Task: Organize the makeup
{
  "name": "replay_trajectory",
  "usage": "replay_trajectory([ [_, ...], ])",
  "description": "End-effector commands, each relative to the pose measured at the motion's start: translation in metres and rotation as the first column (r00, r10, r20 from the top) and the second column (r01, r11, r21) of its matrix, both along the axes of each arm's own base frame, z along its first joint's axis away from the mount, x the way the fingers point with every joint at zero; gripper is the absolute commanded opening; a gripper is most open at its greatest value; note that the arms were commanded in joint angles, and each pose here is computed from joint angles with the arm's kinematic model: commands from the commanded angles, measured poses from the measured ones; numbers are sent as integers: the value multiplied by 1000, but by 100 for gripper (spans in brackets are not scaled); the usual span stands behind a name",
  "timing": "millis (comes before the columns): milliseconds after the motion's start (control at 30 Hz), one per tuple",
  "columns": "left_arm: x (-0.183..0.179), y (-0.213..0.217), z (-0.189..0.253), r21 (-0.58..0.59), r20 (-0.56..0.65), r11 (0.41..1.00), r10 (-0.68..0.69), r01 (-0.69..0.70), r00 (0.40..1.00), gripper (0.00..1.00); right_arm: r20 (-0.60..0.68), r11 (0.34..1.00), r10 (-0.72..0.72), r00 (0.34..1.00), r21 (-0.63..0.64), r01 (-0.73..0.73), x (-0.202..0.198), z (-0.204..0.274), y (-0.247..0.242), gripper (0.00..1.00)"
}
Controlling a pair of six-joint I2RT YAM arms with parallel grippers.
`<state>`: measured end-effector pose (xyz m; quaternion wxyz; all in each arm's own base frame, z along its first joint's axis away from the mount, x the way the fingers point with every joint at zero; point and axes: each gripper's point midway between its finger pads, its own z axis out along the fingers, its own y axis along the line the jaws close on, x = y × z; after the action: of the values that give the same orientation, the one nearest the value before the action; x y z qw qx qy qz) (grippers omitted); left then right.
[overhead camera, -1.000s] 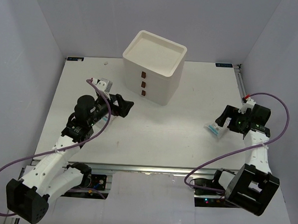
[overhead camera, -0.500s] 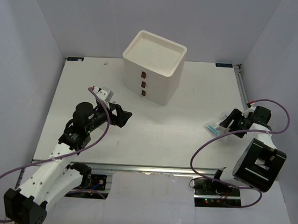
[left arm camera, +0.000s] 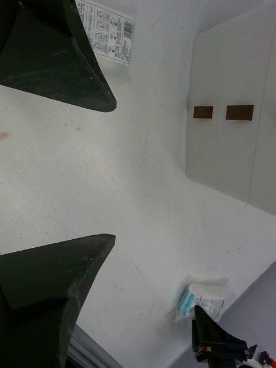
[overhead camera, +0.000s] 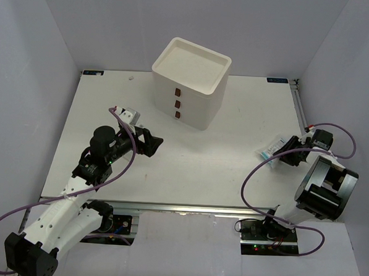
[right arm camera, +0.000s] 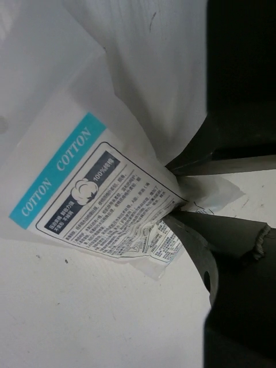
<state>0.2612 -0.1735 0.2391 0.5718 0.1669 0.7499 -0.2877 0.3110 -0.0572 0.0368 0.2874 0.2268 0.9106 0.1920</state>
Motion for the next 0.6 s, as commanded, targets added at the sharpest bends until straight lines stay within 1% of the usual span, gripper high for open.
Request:
replay_trajectory([
  [0,0,5,2,10,16,1000,21,-21,1000,98,105,999,33,994,-21,-31,19,18,-4,26],
  [133,1,6,1,11,14,1000,25,-25,1000,98,232,990,138,963,-50,-130,21,50,8,18],
  [200,1,6,1,11,15,1000,27,-27,1000,98,315,976,215,924,-80,-200,21,72,18,16],
  [267,1,6,2,12,17,1000,28,-28,999,98,385,949,314,868,-125,-289,19,89,28,12],
  [367,2,7,1,14,16,999,32,-33,999,98,478,884,463,746,-184,-430,15,120,56,8],
  [467,2,8,2,15,20,999,39,-39,999,98,517,788,606,604,-286,-545,15,156,96,8],
  [567,4,10,-1,21,16,998,51,-51,999,98,520,685,719,461,-416,-598,20,188,141,8],
])
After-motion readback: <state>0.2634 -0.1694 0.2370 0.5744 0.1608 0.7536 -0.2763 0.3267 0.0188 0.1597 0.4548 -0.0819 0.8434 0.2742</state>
